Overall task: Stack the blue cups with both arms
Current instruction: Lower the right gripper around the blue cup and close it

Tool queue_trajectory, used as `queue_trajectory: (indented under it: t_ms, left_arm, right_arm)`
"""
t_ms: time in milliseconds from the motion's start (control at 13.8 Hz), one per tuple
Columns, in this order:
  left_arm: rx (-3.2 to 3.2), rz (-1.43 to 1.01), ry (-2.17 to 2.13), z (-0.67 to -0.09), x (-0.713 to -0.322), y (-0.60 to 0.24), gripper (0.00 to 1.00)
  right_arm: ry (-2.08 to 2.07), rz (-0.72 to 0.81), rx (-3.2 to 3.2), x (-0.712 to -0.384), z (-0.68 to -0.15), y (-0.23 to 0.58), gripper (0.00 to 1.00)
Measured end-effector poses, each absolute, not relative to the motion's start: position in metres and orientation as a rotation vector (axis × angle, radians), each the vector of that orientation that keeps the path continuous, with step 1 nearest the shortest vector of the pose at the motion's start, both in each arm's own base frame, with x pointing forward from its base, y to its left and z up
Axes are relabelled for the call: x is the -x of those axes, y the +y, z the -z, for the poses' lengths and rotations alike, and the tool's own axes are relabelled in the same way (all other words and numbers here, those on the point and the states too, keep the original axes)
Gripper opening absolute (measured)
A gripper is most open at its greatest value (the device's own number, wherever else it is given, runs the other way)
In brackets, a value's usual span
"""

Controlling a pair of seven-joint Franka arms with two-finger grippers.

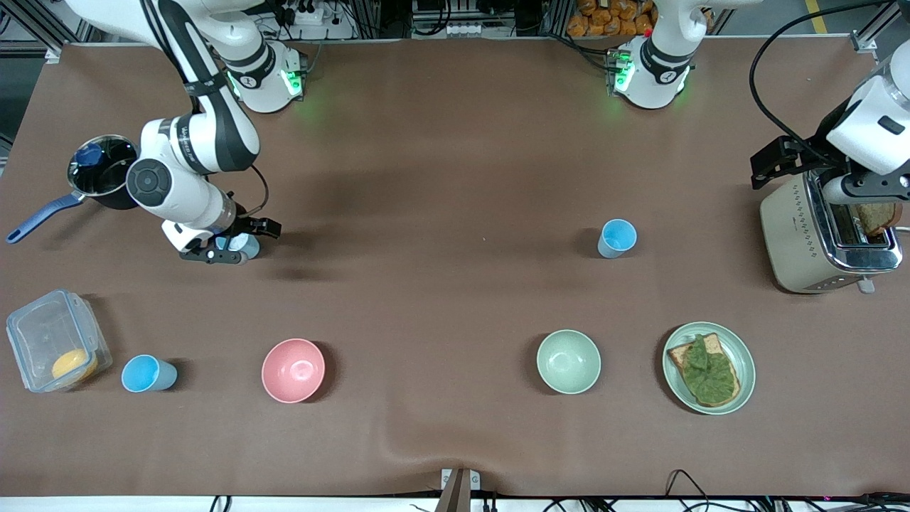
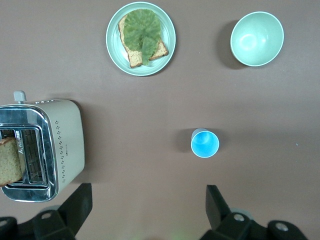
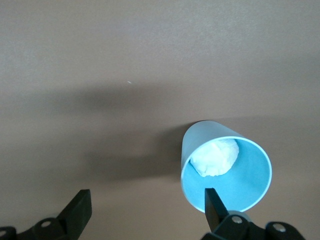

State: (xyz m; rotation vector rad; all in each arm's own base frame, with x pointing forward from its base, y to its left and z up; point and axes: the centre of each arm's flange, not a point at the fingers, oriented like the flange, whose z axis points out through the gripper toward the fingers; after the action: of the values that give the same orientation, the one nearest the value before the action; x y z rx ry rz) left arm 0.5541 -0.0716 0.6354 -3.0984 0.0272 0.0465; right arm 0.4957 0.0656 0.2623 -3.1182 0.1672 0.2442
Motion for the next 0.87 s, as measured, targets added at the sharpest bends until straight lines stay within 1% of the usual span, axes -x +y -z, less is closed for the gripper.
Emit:
queue_trajectory:
  t_ms: [218, 509, 654, 727, 799, 872]
  left_arm:
    - [3.098, -0.046, 0.027, -0.635, -0.554, -0.072, 1.0]
    - [3.098, -0.046, 0.027, -0.635, -0.554, -0.071, 1.0]
    - [3.098, -0.046, 0.027, -0.635, -0.554, -0.071, 1.0]
    - [3.098, -0.046, 0.027, -0.635, -0.554, -0.072, 1.0]
    - [3.098, -0.046, 0.028, -0.635, -0.554, -0.072, 1.0]
    - [3.098, -0.046, 0.03, -0.635, -0.554, -0.073, 1.0]
  right_arm:
    - [0.171, -0.233, 3.119, -0.495, -0.259, 0.064, 1.0]
    - [0.161, -0.281, 3.129, -0.492, -0.239, 0.063, 1.0]
    - [0.158, -0.289, 3.132, -0.491, -0.234, 0.062, 0.81]
    - [0.158, -0.29, 3.133, -0.491, -0.233, 0.062, 0.69]
    - [0.158, -0.29, 3.133, -0.492, -0.233, 0.062, 0.59]
    - [0.153, -0.289, 3.133, -0.492, -0.234, 0.062, 0.47]
